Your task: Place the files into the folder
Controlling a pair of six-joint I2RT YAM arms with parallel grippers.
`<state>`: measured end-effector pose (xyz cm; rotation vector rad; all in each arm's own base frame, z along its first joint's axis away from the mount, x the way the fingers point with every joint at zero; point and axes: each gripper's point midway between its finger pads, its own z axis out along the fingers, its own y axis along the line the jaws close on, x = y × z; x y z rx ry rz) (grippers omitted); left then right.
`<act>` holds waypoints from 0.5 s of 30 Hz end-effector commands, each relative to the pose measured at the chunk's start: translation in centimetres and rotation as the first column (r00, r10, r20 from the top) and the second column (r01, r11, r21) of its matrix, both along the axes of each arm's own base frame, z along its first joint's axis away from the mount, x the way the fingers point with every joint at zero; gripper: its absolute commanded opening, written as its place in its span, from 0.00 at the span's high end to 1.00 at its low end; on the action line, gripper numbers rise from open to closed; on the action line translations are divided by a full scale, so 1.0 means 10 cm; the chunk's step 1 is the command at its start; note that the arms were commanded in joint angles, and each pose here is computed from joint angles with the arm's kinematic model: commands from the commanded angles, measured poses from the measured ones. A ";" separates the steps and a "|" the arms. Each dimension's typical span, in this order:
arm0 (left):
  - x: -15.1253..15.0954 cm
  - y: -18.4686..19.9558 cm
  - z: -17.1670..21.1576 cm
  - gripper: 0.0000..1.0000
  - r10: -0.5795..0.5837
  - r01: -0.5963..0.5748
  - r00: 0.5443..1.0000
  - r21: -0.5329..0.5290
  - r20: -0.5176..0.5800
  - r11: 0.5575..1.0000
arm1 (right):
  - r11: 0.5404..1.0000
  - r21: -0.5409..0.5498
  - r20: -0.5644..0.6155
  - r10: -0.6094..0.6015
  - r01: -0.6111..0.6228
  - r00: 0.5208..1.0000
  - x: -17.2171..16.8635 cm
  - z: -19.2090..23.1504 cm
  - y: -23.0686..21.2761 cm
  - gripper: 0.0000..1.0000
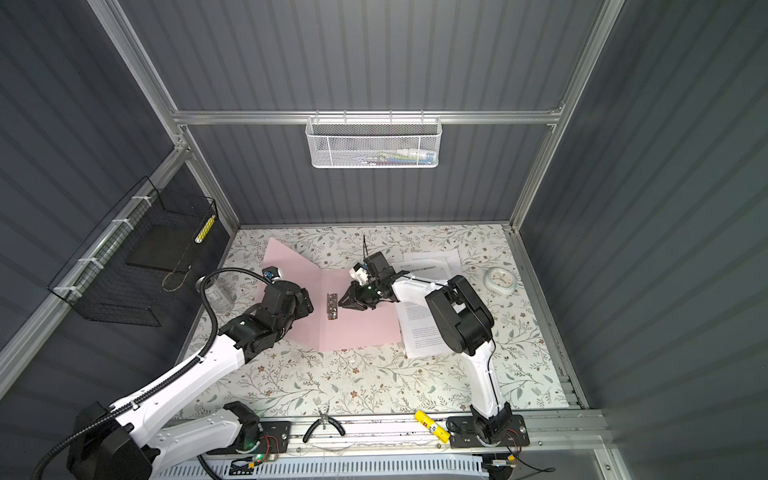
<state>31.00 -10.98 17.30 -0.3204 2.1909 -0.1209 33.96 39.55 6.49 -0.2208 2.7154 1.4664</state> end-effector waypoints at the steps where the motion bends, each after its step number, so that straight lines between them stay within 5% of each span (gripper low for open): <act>1: 0.04 0.04 -0.16 0.24 0.002 -0.002 1.000 0.001 -0.019 1.000 | 0.999 0.034 -0.001 -0.018 0.018 1.000 -0.01 0.05 -0.09 0.79; 15: 0.23 0.46 -0.90 0.28 0.107 -0.119 0.985 -0.082 -0.139 0.990 | 0.995 0.005 -0.136 -0.099 0.101 0.986 -0.16 -0.39 -0.53 0.83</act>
